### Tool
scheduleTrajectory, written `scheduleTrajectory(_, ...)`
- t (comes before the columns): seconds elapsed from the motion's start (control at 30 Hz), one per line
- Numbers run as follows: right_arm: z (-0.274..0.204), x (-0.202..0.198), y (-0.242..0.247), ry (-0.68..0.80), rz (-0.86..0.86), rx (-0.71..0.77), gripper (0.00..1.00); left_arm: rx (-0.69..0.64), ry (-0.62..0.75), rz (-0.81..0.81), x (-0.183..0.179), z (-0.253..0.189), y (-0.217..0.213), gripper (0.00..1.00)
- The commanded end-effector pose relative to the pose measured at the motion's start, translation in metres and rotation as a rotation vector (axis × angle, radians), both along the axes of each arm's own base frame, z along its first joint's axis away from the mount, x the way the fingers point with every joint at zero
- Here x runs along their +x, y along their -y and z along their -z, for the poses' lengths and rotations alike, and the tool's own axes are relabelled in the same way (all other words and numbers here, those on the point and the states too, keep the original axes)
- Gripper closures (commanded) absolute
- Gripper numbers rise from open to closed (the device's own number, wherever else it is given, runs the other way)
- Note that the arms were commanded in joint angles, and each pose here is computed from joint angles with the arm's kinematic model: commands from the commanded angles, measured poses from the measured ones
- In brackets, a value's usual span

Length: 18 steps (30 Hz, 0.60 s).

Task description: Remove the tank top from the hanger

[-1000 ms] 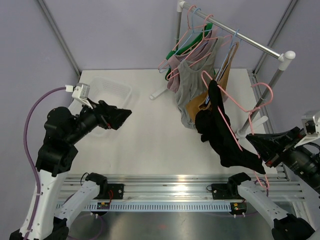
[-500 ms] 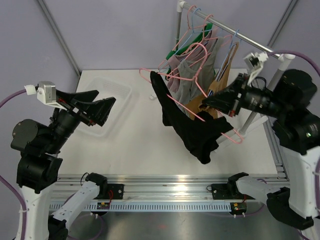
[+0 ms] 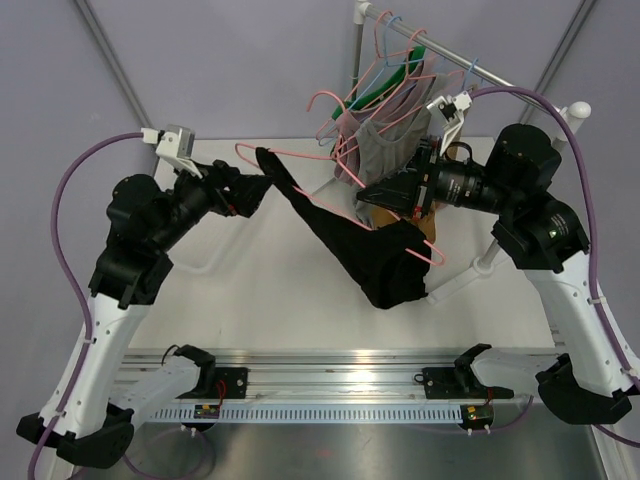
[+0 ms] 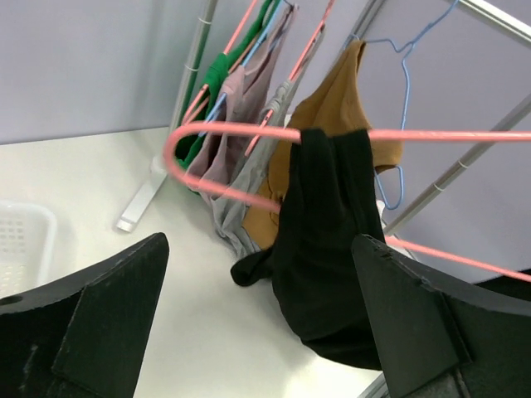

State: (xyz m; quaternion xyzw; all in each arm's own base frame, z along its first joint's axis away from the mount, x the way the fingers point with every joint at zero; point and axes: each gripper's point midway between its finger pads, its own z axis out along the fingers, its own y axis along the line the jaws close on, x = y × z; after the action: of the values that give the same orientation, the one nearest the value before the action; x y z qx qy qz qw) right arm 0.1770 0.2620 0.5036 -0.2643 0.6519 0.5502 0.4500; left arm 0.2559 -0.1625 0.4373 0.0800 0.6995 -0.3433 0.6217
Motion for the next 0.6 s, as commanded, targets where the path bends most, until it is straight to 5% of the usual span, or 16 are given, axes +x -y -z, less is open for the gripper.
scheduleTrajectory(0.0,-0.015,0.005,-0.006,0.109,0.037,0.033,1.00,-0.017,0.119,0.067,0.001,-0.021,0.016,0.06)
scheduleTrajectory(0.27,-0.012,0.009,-0.014,0.120,0.030,0.023,1.00,-0.021,0.121,0.087,0.011,-0.010,0.032,0.14)
scheduleTrajectory(0.5,-0.012,0.003,-0.016,0.127,-0.002,0.034,1.00,0.013,0.086,0.045,0.030,0.002,0.037,0.42)
scheduleTrajectory(0.57,-0.008,0.008,-0.014,0.136,0.028,0.022,1.00,0.021,0.074,0.026,0.034,0.004,0.035,0.59)
